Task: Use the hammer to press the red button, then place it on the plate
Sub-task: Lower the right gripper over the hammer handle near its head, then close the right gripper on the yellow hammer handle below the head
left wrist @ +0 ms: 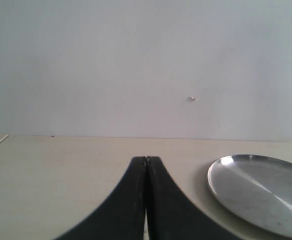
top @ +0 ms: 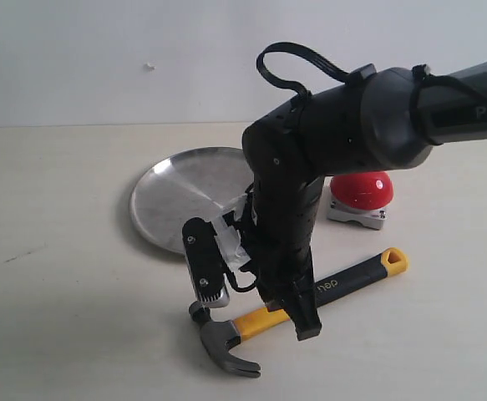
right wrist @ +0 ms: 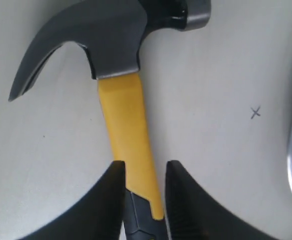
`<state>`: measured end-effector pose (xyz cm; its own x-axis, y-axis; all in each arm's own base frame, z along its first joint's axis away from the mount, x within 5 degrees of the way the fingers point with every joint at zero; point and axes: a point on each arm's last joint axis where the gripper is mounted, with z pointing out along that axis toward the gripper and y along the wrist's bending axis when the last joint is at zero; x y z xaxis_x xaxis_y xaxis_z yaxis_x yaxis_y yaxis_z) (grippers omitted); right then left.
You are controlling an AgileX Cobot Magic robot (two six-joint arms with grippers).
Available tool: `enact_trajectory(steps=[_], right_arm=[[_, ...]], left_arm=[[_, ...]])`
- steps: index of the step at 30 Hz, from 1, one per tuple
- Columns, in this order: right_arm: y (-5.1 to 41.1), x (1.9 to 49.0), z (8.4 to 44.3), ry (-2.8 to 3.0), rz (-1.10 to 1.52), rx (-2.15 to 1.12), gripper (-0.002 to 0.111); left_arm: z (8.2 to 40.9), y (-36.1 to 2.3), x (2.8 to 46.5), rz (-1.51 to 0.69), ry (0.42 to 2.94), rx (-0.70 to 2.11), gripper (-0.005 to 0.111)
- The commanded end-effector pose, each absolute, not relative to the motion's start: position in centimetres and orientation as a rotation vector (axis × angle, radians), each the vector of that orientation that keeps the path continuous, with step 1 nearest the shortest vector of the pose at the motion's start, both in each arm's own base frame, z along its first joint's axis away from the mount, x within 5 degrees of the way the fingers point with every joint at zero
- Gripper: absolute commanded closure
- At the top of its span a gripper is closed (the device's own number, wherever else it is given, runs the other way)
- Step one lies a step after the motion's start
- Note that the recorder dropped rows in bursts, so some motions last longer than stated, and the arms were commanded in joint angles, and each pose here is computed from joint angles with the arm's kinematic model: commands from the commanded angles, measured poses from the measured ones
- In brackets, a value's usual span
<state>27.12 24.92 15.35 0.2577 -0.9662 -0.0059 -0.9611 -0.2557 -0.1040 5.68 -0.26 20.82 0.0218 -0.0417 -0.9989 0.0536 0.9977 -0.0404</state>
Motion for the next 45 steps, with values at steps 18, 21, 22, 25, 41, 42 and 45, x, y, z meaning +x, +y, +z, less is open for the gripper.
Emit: enact_trajectory(steps=[18, 21, 22, 25, 41, 42, 45], right_arm=[[26.2, 27.5, 12.3, 1.909, 0.004, -2.346, 0.055], [26.3, 27.5, 12.3, 1.914, 0.013, -2.338, 0.055], [26.3, 27.5, 12.3, 1.914, 0.013, -2.338, 0.055], [26.3, 27.5, 12.1, 1.918, 0.015, -2.342, 0.055], [26.1, 27.4, 9.7, 1.967, 0.032, -2.397, 0.064], [26.1, 27.3, 9.7, 1.971, 0.034, -2.402, 0.069], [25.9, 27.1, 9.7, 1.989, 0.040, -2.420, 0.092]], left_arm=[[20.8, -0.3, 5.6, -0.074, 1.541, 0.008, 0.107], [20.8, -0.3, 5.6, -0.074, 1.541, 0.008, 0.107], [20.8, -0.3, 5.6, -0.074, 1.541, 0.008, 0.107], [20.8, -0.3, 5.6, -0.074, 1.541, 0.008, 0.107], [20.8, -0.3, 5.6, -0.074, 1.541, 0.008, 0.107], [20.8, -0.3, 5.6, -0.074, 1.541, 0.008, 0.107], [20.8, -0.3, 5.6, -0.074, 1.541, 0.008, 0.107]])
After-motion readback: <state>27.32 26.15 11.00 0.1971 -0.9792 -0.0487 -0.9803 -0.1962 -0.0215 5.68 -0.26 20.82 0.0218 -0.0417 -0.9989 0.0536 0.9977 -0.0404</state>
